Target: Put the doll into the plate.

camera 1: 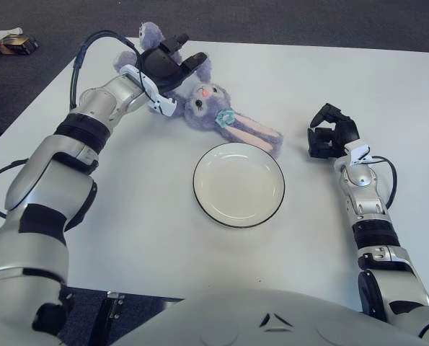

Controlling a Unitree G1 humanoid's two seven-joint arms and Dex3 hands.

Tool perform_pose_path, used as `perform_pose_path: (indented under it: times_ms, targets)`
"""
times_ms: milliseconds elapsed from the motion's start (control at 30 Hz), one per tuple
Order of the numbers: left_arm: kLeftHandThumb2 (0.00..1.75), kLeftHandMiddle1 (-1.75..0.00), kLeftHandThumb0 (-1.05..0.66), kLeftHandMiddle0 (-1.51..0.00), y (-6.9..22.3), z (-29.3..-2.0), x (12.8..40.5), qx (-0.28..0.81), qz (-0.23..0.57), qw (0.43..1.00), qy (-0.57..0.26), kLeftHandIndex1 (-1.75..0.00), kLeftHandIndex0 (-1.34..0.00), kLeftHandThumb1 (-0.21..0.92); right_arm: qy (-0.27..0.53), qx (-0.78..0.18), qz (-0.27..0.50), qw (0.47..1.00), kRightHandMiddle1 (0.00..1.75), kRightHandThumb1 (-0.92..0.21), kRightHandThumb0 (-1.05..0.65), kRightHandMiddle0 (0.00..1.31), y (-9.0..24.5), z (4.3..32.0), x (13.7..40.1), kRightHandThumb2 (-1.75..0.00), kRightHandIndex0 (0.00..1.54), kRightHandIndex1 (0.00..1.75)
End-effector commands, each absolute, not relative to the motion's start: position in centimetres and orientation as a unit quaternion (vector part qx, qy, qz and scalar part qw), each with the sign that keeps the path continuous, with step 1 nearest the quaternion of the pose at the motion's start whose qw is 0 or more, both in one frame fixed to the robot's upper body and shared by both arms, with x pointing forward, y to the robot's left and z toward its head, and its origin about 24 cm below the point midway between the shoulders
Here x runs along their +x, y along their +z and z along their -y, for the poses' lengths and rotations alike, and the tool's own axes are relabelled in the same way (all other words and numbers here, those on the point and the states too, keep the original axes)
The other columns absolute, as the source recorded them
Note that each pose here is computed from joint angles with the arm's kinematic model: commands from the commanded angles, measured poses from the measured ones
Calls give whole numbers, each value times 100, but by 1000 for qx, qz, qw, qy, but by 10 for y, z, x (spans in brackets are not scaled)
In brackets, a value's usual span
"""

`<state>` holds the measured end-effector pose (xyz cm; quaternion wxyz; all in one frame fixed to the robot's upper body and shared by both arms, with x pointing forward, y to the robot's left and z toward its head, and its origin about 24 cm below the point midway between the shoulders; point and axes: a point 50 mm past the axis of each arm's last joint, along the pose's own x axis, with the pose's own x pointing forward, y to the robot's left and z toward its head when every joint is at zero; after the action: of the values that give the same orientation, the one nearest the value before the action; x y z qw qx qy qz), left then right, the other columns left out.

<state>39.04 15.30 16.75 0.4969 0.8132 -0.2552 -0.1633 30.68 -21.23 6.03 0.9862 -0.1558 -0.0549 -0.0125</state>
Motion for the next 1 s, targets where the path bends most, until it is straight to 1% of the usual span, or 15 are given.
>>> perform_pose_path:
  times_ms: [0, 433, 733, 967]
  targets:
    - [37, 0, -100, 0, 176, -149, 393, 812, 281, 488, -154, 0, 0, 73, -5, -171, -20, 985, 175, -31, -49, 62, 27, 214, 293, -133, 130, 175]
    - [35, 0, -99, 0, 175, -145, 393, 795, 312, 497, -154, 0, 0, 75, -5, -173, -22, 985, 175, -31, -49, 62, 28, 214, 293, -132, 131, 175]
    - [34, 0, -102, 0, 175, -141, 393, 782, 323, 507, -163, 0, 0, 79, -9, -187, -22, 982, 175, -30, -49, 63, 28, 214, 293, -133, 132, 175]
    - [32, 0, -99, 0, 176, -137, 392, 770, 335, 514, -173, 0, 0, 78, -5, -185, -23, 983, 175, -29, -49, 64, 29, 214, 292, -135, 131, 175]
